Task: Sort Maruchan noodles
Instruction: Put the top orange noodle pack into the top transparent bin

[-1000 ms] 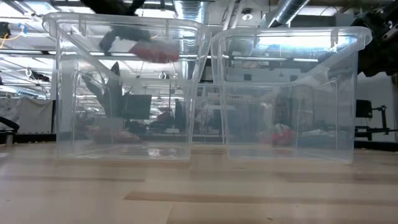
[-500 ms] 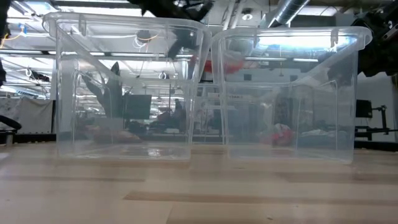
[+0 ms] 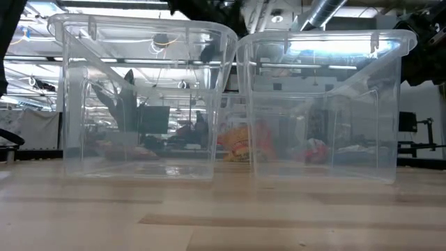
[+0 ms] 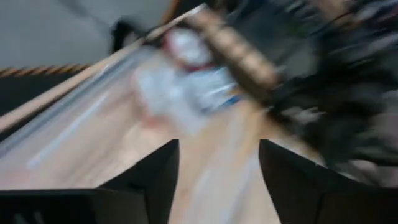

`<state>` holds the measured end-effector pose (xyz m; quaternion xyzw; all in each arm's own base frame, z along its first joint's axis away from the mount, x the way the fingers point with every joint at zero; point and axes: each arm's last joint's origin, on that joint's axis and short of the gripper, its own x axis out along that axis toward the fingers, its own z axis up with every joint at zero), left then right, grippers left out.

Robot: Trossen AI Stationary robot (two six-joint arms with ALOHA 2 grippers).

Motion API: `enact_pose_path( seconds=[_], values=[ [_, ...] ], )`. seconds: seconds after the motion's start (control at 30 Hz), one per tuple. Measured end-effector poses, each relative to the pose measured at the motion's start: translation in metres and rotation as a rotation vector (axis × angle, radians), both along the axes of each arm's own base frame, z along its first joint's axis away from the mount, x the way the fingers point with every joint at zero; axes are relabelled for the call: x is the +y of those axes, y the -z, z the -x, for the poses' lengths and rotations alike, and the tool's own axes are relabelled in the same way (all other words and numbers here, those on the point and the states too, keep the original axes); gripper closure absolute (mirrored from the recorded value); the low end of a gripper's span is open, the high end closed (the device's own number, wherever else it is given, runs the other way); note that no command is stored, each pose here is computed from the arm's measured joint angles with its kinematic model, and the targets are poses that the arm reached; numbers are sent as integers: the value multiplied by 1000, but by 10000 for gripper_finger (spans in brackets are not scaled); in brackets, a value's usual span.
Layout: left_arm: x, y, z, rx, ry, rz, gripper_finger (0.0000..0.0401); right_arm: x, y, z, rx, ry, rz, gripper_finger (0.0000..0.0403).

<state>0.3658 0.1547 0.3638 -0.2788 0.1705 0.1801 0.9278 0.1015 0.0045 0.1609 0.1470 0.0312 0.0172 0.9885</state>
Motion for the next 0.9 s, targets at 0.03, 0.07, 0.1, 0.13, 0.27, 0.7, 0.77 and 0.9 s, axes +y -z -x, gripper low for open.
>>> enact_pose_path(
  seconds=[0.03,0.07,0.1,0.13,0.27,0.7,0.77,0.9],
  values=[
    [1,-14,8,-52,26,-4,181,0,0,0,0,0,0,358],
    [1,-29,17,-99,45,-14,176,0,0,0,-3,0,11,358],
    [-1,-42,26,-138,54,-32,173,0,-1,0,-17,9,38,358],
    [-4,-55,37,-170,56,-60,171,-1,-4,0,-43,27,40,358],
    [-22,-92,78,-251,62,-175,172,-5,-34,4,-359,157,-135,358],
    [-80,-93,165,-402,-124,-230,173,-33,-134,19,-426,792,-389,370],
    [-82,-93,171,-423,-137,-226,173,-41,-144,8,-213,901,-410,381],
    [-84,-95,179,-435,-149,-226,173,-65,-154,-4,91,1149,-457,393]
  ],
)
